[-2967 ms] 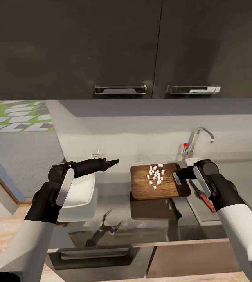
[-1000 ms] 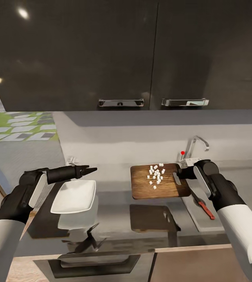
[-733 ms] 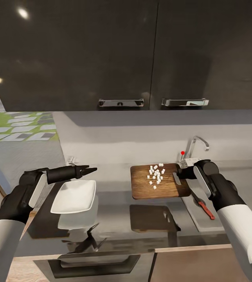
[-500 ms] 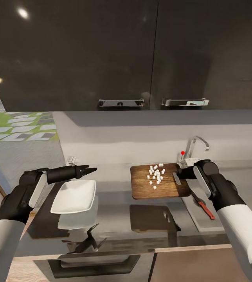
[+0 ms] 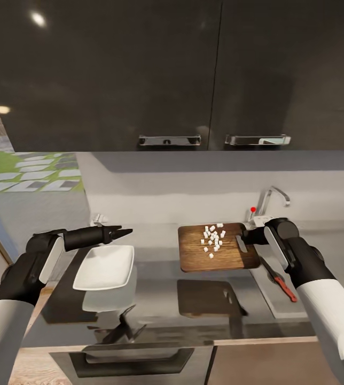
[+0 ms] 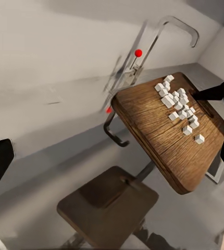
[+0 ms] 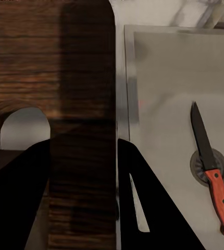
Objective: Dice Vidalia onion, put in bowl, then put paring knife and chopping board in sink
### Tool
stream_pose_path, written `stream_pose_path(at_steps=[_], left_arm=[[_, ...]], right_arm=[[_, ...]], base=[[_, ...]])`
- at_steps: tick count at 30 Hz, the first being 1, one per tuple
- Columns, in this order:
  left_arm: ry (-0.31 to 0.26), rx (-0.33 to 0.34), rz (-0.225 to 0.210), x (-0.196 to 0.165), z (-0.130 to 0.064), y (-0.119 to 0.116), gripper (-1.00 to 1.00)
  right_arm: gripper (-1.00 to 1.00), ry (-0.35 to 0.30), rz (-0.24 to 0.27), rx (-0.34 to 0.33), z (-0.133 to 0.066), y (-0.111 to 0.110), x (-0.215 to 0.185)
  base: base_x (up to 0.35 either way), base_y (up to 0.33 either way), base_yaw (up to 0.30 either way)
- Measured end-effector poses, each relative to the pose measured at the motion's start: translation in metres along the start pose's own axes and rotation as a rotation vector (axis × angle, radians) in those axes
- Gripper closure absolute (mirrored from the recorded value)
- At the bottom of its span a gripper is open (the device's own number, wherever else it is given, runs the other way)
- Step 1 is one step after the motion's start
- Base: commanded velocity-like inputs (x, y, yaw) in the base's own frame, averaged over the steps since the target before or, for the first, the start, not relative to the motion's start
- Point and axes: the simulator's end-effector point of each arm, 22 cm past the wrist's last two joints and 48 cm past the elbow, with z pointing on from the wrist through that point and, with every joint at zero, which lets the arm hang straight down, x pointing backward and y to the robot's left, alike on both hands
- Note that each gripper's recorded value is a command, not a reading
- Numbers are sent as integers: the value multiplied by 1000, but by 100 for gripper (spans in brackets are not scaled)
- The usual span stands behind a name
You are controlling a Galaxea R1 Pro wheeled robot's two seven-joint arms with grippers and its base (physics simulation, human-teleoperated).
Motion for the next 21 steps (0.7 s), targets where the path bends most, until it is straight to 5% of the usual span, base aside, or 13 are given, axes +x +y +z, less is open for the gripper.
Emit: stream_pose_path(at_steps=[21], left_arm=[[0, 0, 0, 0, 0, 0, -100]], right_arm=[[100, 0, 0, 0, 0, 0, 0]], base=[[0, 0, 126]])
